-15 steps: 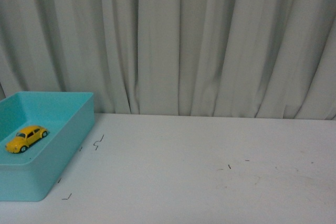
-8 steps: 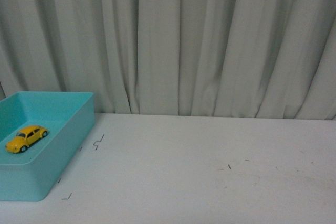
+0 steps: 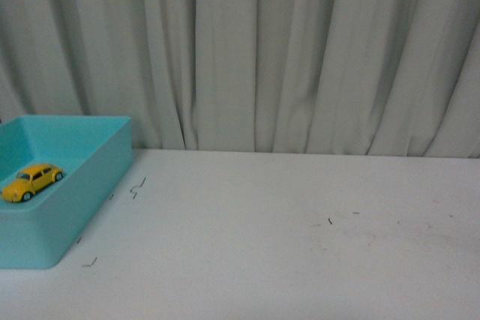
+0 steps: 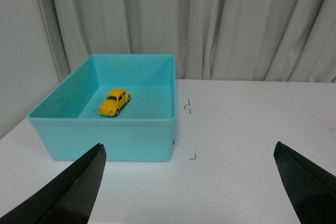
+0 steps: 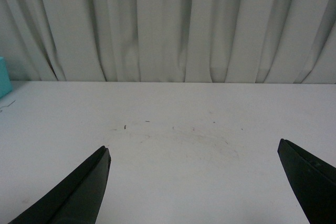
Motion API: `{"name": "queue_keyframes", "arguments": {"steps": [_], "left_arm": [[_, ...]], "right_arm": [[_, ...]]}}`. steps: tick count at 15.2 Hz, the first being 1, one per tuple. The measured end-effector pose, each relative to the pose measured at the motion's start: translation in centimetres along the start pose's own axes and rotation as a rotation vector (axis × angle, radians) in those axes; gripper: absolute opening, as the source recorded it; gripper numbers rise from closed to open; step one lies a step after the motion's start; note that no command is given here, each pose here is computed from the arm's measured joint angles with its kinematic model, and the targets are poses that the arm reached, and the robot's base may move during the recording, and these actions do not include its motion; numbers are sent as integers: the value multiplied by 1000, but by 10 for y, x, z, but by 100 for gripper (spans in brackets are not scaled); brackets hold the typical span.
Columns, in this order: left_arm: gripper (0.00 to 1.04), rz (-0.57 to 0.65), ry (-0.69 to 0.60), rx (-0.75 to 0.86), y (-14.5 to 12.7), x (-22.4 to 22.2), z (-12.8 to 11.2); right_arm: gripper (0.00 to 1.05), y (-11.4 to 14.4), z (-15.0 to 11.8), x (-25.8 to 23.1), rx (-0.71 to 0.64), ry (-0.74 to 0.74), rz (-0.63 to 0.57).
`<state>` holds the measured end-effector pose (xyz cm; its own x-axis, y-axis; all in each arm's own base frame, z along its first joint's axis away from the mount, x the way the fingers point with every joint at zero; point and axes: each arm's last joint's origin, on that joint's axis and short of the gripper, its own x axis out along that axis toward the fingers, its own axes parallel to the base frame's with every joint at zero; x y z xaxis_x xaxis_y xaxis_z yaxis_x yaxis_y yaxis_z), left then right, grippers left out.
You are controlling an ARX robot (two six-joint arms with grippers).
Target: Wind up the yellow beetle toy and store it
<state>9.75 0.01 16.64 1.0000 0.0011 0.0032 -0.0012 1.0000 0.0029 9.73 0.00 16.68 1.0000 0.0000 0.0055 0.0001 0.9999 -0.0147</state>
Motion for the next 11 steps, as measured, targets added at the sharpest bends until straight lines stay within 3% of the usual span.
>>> {"name": "queue_keyframes", "arguments": {"steps": [11], "left_arm": [[98, -1, 3, 0, 0, 0, 0]], "right_arm": [[98, 0, 0, 0, 1, 1, 0]]}}
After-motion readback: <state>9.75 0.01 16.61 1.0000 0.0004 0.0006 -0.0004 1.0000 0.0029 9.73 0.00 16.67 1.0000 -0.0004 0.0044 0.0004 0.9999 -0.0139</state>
